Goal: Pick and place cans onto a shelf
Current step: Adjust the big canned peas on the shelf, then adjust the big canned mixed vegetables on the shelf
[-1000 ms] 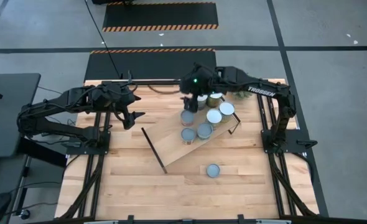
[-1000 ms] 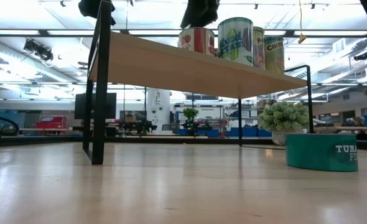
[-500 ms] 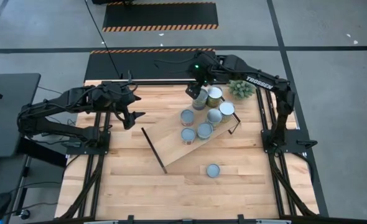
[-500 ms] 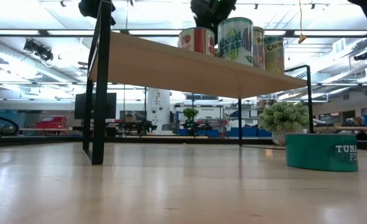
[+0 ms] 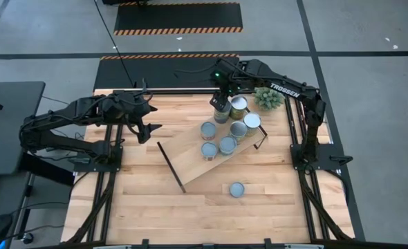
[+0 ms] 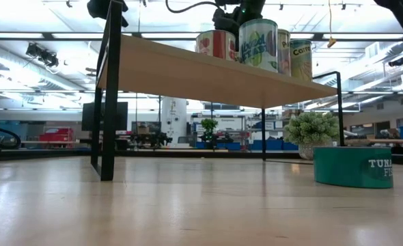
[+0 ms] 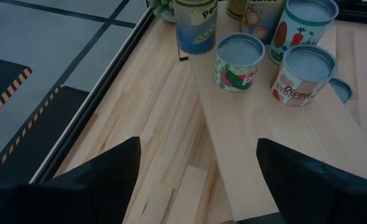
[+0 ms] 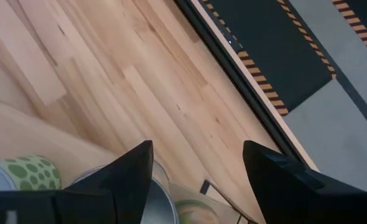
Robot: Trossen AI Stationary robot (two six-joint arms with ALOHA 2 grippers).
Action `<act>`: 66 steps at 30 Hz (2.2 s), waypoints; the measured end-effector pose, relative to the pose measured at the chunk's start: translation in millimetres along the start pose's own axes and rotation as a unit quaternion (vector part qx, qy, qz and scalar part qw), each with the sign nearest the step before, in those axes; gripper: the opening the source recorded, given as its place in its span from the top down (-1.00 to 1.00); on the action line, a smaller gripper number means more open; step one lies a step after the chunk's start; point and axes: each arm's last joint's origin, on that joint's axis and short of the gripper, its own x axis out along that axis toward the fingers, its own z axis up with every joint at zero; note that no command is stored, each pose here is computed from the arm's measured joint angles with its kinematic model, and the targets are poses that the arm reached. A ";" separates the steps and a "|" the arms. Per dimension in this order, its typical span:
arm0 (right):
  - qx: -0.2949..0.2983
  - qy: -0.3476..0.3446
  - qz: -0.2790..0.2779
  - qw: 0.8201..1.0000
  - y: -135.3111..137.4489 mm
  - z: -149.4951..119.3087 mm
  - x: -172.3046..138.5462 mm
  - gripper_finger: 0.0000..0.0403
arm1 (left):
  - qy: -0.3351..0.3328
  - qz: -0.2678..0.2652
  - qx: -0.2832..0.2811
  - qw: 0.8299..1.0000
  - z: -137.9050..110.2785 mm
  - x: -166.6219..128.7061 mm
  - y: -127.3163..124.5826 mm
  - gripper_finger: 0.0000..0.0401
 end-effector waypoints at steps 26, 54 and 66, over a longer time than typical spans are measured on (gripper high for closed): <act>-0.064 0.009 -0.006 0.998 13.5 -4.9 -5.2 -0.27 | 0.000 0.000 0.000 1.000 -0.1 0.1 0.0 -0.62; -0.128 0.003 0.044 0.991 27.8 -6.1 -6.3 -0.27 | 0.000 0.000 -0.010 1.000 0.0 0.0 0.0 -0.62; -0.125 -0.044 0.056 0.990 34.1 1.9 -28.9 -0.27 | 0.000 0.000 -0.009 1.000 0.0 0.1 0.1 -0.62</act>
